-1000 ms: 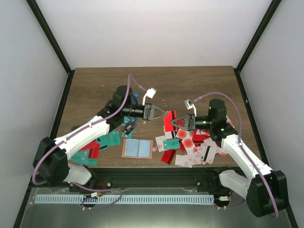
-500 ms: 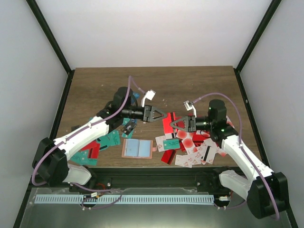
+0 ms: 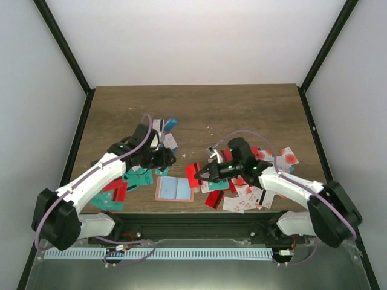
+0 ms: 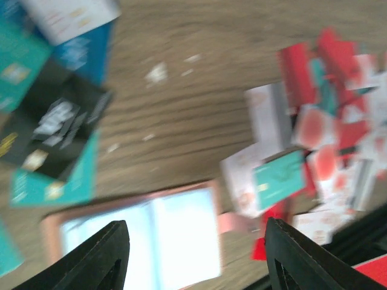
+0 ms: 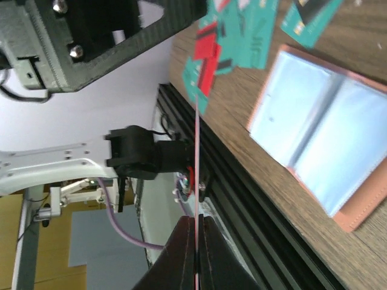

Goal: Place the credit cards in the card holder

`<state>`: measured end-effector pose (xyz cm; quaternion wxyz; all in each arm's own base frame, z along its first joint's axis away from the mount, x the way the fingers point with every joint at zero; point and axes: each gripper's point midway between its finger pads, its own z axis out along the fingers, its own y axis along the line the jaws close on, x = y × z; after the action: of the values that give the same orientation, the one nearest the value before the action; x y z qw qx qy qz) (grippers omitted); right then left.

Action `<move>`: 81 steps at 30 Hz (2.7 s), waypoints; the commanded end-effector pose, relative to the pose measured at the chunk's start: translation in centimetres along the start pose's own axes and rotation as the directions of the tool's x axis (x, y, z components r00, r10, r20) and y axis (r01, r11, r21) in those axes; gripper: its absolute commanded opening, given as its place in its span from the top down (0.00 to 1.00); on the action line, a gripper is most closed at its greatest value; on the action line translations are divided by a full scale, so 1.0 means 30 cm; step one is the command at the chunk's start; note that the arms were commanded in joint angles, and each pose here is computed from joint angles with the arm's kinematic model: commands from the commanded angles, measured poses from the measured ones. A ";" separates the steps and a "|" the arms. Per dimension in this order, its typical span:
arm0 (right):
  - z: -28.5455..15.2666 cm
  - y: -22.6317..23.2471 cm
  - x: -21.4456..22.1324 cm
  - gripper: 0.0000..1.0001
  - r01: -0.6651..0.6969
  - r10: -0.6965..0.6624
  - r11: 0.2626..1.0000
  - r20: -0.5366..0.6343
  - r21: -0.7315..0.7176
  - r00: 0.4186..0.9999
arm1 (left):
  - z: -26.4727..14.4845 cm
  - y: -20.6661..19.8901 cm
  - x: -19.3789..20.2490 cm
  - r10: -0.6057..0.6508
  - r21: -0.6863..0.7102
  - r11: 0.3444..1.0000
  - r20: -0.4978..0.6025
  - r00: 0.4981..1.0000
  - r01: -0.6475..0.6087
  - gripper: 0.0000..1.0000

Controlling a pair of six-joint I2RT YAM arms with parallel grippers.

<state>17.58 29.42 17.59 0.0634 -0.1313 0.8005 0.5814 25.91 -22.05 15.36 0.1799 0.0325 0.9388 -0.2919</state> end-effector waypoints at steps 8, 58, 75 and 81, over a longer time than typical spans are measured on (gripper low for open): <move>0.227 -0.139 0.047 0.99 -0.088 0.109 0.986 -0.138 0.144 0.984 | 0.033 0.331 0.249 -0.164 -0.334 0.936 -0.138 0.977 0.110 0.38; 0.246 -0.327 0.098 0.99 -0.147 0.206 0.953 -0.209 0.265 0.956 | 0.178 0.398 0.410 -0.274 -0.334 0.927 -0.287 0.918 0.172 0.88; 0.272 -0.296 0.066 0.99 -0.106 0.146 0.976 -0.210 0.191 0.967 | 0.179 0.386 0.417 -0.265 -0.326 0.931 -0.299 0.917 0.163 0.89; 0.276 -0.324 0.056 0.99 -0.101 0.144 0.971 -0.191 0.217 0.971 | 0.179 0.389 0.418 -0.269 -0.334 0.928 -0.301 0.915 0.163 0.89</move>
<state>17.47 33.71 5.65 -0.0572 -0.1283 0.8682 0.4760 19.35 -16.89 1.93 0.0115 -0.0491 0.9817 -0.1838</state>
